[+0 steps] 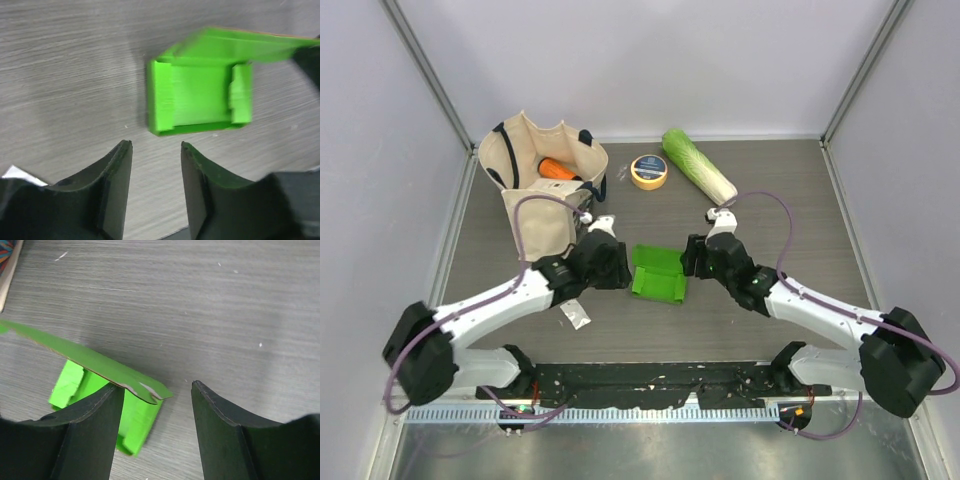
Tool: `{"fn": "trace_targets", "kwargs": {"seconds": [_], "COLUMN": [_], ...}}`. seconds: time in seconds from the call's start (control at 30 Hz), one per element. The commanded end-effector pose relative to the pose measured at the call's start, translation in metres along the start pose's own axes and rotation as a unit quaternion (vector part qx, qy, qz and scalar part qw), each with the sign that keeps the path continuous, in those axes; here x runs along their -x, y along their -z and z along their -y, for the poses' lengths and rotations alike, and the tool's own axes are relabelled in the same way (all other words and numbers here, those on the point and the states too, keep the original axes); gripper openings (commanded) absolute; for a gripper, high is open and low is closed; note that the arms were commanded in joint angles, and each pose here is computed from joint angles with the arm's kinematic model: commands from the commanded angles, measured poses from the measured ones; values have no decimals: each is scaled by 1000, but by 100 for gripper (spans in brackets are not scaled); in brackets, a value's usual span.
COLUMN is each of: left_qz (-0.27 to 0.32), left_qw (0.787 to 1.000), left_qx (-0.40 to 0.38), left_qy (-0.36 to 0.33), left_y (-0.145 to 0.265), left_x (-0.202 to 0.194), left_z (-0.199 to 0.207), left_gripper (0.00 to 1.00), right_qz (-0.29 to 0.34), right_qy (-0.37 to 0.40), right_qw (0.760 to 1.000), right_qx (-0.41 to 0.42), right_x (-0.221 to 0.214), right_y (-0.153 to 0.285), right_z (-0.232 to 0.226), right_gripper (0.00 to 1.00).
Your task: Fold the paper box
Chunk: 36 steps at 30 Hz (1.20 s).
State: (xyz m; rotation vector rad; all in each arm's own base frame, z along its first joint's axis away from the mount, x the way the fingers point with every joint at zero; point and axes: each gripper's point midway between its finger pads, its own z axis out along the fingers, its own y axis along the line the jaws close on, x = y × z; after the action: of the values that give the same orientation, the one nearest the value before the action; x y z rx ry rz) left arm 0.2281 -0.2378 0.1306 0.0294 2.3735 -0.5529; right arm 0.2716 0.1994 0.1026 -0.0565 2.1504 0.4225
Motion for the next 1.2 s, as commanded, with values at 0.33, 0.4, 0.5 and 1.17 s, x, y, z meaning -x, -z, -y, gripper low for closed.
{"fn": "trace_targets", "kwargs": {"seconds": [0.33,0.4,0.5,1.17], "left_qz": [-74,-65,-49,-47], "left_qw": [994,994,995,995], "left_qx": [-87,-89,-81,-26], "left_qy": [0,17,40,85], "left_y": [-62,-65,-65,-78], "left_x": [-14,-14,-13,-30], "left_z": [32,32,27,1], "left_gripper": [46,47,35,34], "right_qz": [-18,-18,-27,-43], "right_qy": [-81,-104,-96,-20], "right_qw": [996,993,993,998], "right_qx": [37,48,66,45], "right_x": [-3,-17,-24,-44], "right_y": [44,40,34,-11], "right_z": [-4,-3,-9,-12], "right_gripper": [62,60,55,37]}}
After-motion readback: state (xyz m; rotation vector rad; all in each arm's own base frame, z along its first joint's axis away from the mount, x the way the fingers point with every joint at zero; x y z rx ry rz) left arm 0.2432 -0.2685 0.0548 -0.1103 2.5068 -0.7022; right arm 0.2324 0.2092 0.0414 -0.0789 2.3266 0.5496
